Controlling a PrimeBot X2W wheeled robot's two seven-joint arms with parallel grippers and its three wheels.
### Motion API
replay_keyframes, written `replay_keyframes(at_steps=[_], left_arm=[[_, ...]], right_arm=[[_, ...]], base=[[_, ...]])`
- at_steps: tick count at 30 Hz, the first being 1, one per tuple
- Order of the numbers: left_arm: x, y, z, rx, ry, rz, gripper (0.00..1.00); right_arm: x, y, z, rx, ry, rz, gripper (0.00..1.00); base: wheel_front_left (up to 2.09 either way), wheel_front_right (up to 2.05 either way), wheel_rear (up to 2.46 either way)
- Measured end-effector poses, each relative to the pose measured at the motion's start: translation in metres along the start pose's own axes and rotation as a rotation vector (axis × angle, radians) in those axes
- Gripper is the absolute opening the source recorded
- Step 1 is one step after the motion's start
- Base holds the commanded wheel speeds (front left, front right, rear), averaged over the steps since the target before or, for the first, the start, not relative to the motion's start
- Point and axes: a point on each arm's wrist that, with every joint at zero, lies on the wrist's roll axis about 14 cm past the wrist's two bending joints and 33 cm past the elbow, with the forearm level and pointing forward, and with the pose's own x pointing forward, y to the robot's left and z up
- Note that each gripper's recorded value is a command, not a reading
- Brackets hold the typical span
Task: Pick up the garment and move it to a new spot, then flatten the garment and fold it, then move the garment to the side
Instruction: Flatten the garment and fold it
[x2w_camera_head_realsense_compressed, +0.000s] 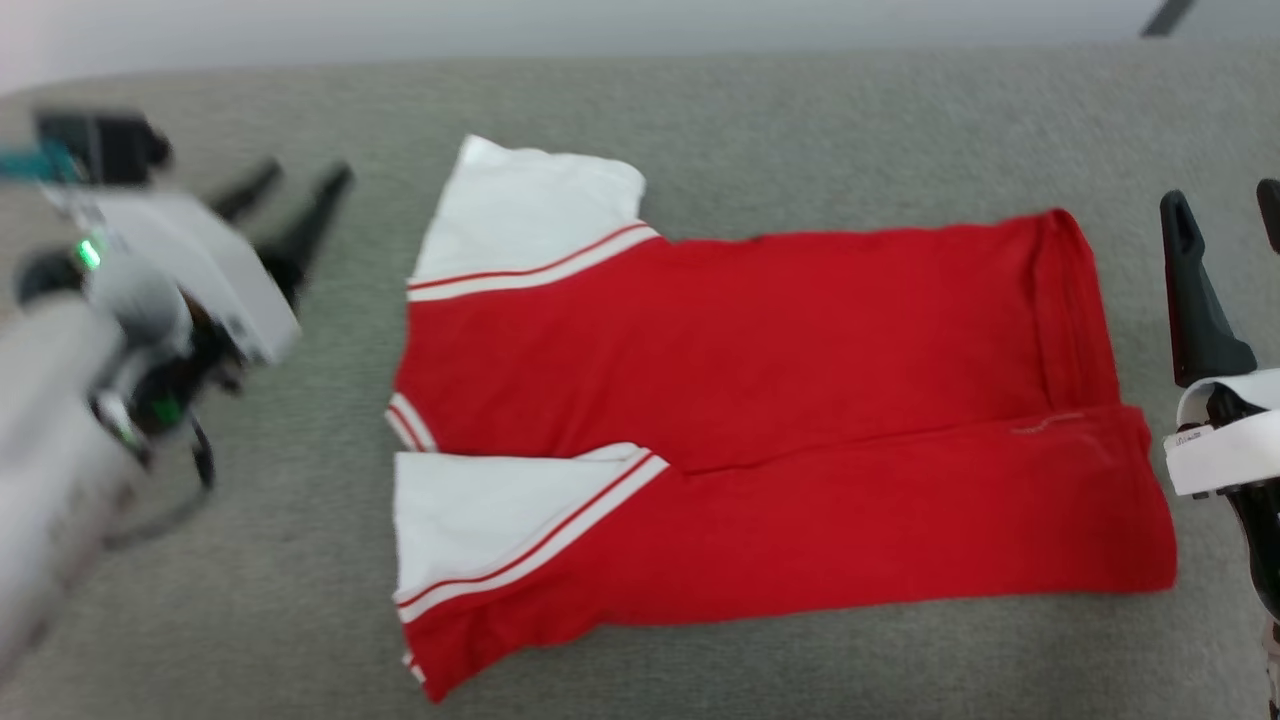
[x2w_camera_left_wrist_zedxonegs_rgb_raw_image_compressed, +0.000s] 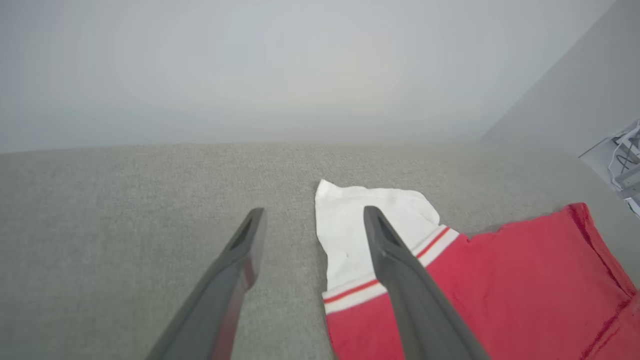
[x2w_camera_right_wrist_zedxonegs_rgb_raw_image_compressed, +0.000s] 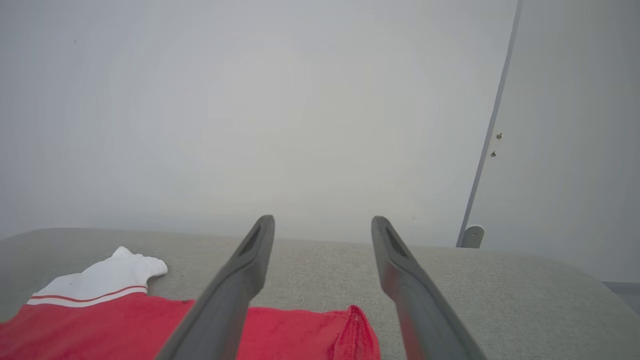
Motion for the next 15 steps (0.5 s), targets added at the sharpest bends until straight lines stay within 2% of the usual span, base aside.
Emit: replay_keyframes(at_steps=[5, 9, 15], left_arm=[[0.042, 0.009, 0.023, 0.032, 0.023, 0.022, 1.0], [0.074, 0.013, 0.023, 0.066, 0.083, 0.032, 1.0], [0.108, 0.013, -0.023, 0.038, 0.332, 0.032, 1.0]], right_arm=[[-0.004, -0.011, -0.003, -0.014, -0.006, -0.038, 1.0], [-0.008, -0.02, -0.01, -0.019, 0.005, -0.07, 1.0], [-0.017, -0.036, -0.024, -0.034, 0.044, -0.121, 1.0]], base=[[0.0, 0.0, 0.0], [0.0, 0.0, 0.0], [0.0, 0.0, 0.0]])
